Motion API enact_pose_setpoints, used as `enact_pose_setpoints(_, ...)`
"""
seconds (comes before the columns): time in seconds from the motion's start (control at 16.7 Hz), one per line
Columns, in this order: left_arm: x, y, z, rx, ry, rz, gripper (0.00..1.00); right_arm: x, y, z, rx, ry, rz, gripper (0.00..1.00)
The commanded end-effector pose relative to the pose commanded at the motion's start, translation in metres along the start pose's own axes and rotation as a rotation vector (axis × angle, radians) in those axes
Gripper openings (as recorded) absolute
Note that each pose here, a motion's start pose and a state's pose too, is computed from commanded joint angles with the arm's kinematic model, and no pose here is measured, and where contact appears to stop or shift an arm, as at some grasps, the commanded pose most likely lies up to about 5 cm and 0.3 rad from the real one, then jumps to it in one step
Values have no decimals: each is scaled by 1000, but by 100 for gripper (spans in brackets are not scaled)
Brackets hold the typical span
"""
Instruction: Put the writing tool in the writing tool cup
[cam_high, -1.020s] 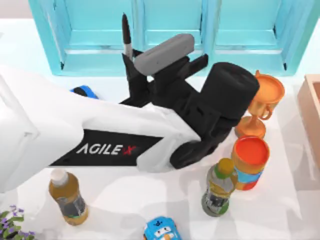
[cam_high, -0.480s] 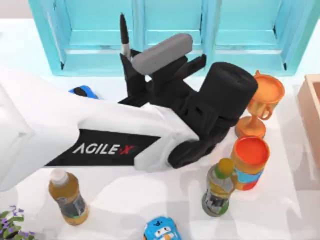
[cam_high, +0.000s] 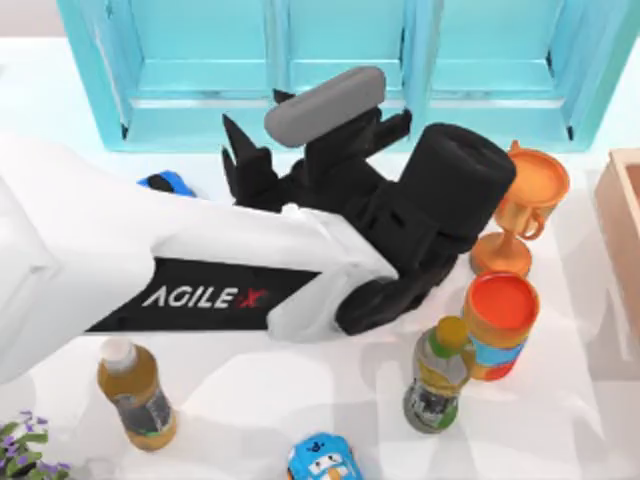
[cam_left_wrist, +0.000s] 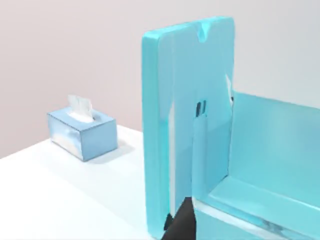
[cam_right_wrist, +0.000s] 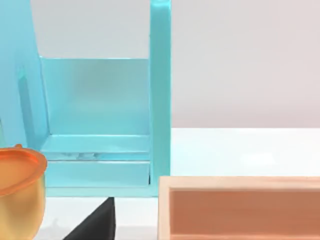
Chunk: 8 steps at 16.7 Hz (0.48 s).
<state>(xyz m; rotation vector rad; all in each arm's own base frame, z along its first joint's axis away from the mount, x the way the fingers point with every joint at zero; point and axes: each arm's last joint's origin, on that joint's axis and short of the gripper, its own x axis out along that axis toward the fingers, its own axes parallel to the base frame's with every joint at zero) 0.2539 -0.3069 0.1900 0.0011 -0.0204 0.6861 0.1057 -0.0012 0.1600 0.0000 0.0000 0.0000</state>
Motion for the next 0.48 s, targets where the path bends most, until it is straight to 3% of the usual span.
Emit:
enact_pose_setpoints(0.12, 0, 0, 0, 0, 0, 0, 98, 0, 0, 0, 0, 0, 0, 100)
enact_pose_setpoints(0.48, 0, 0, 0, 0, 0, 0, 100, 0, 0, 0, 0, 0, 0, 100)
